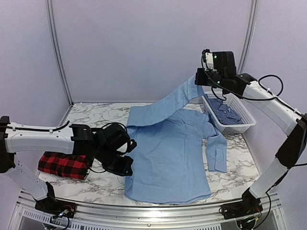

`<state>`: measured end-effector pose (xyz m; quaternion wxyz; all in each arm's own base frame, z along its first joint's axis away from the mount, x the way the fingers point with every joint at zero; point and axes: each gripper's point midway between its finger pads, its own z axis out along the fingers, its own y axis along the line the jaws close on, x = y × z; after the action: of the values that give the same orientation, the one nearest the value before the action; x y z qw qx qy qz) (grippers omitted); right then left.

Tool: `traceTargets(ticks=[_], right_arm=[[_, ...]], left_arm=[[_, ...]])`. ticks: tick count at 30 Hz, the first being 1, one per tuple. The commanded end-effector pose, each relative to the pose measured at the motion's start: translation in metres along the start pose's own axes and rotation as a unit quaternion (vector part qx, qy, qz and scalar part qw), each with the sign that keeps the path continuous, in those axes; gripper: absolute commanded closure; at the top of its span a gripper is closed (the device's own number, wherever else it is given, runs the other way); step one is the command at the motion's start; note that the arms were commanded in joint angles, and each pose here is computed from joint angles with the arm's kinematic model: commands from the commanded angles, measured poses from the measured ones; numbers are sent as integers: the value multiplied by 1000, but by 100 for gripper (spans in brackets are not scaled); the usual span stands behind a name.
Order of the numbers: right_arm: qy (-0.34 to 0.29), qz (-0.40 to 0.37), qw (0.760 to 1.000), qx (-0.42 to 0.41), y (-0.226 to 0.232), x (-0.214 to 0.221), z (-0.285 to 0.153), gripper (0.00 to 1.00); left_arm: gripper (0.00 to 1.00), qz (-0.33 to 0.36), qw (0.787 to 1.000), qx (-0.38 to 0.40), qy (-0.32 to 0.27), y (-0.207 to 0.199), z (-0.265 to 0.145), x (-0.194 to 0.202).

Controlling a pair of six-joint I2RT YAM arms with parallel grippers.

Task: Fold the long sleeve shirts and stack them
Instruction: Fold the flattened shirt at the center of the board.

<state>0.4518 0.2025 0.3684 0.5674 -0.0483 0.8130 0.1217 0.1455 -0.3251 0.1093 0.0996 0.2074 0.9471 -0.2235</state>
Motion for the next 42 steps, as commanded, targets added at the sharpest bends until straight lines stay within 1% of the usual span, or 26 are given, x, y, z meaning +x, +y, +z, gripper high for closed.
traceTargets(ticks=[1, 10, 16, 24, 36, 42], right_arm=[[-35, -10, 998, 52, -38, -28, -32, 100], [-38, -11, 993, 115, -87, -28, -57, 100], [-31, -17, 990, 139, -99, -23, -62, 100], [-26, -14, 991, 131, -97, -18, -64, 100], [-13, -18, 993, 113, -92, -8, -62, 100], [1, -12, 997, 83, -84, 7, -57, 100]], left_arm=[[100, 42, 999, 17, 27, -18, 0, 5], [100, 89, 993, 54, 58, -55, 10, 6], [100, 97, 990, 62, 79, -61, 20, 11], [100, 95, 989, 56, 103, -55, 34, 19], [100, 96, 987, 49, 117, -53, 48, 22], [97, 91, 986, 47, 129, -49, 62, 28]])
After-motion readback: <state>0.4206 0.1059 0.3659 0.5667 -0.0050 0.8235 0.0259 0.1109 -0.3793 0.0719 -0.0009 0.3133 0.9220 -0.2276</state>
